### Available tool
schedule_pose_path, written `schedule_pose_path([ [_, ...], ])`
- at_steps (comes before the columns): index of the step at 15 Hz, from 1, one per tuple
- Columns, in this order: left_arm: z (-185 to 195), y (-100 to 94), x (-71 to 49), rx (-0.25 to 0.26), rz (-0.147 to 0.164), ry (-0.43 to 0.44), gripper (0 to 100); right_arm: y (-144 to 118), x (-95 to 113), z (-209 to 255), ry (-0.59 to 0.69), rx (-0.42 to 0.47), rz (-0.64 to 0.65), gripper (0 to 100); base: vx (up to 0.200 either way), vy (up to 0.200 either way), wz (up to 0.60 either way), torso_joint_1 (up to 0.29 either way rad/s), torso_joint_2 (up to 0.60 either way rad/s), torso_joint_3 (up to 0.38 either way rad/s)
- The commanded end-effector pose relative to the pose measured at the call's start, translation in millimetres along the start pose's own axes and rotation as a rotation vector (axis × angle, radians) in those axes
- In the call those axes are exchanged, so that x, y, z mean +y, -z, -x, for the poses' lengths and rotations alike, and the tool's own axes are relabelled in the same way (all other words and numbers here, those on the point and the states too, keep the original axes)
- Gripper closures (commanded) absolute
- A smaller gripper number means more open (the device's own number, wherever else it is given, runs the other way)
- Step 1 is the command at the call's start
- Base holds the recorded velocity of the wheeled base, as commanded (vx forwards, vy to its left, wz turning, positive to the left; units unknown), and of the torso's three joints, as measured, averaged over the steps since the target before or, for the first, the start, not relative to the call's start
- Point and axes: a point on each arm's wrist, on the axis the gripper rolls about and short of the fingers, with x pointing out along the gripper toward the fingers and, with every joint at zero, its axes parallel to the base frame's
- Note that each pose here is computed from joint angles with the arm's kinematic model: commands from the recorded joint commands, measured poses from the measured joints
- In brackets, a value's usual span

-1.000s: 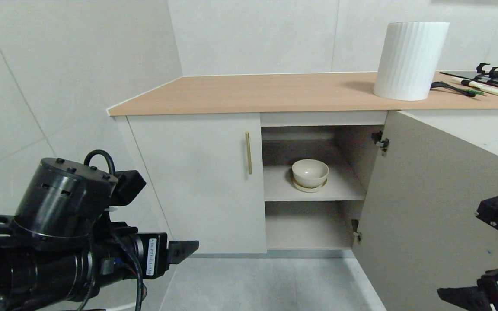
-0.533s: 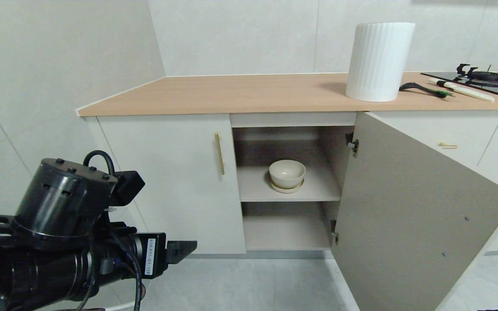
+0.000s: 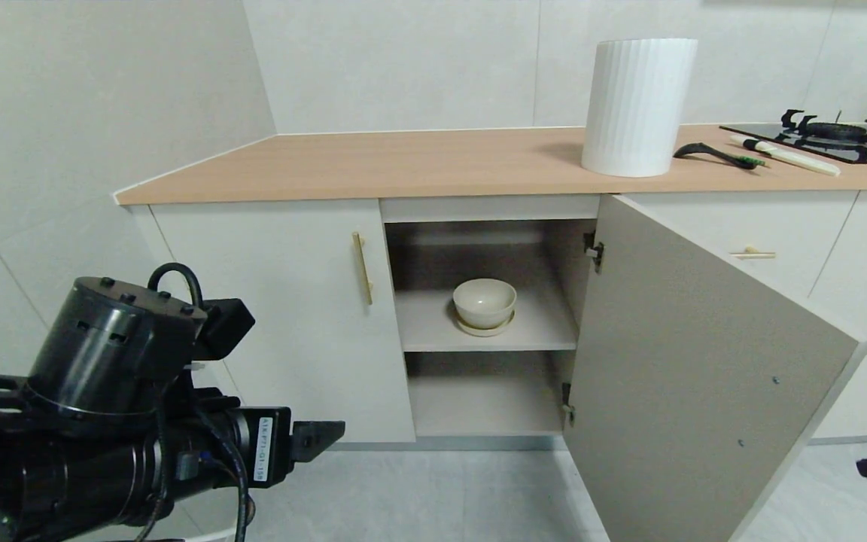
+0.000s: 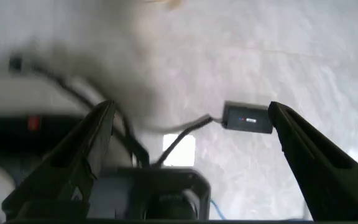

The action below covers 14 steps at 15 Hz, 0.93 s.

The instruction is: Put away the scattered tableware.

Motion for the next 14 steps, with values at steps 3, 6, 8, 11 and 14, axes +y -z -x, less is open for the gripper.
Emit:
schedule_pose_path([
  [3,-0.1,0.3,0.3,0.001,0.002,-0.002,0,-18.1,-18.4,-19.3,0.103,-0.019,-0.131,0,0.0,0.0,0.0,0.0,0.0,0.0],
  [6,-0.1,0.3,0.3,0.001,0.001,-0.002,0,-29.3,-22.8,-33.1,0.124,-0.054,-0.176,0,0.0,0.0,0.0,0.0,0.0,0.0],
  [8,-0.1,0.3,0.3,0.001,0.002,-0.002,0,-31.9,-23.4,-40.2,0.127,-0.044,-0.186,0,0.0,0.0,0.0,0.0,0.0,0.0],
  [11,-0.1,0.3,0.3,0.001,0.001,-0.002,0,-34.3,-21.2,-55.9,0.13,-0.018,-0.182,0,0.0,0.0,0.0,0.0,0.0,0.0],
  [14,-0.5,0.4,0.2,0.002,0.0,-0.002,0,-34.3,-19.5,-62.7,0.126,-0.022,-0.182,0,0.0,0.0,0.0,0.0,0.0,0.0],
])
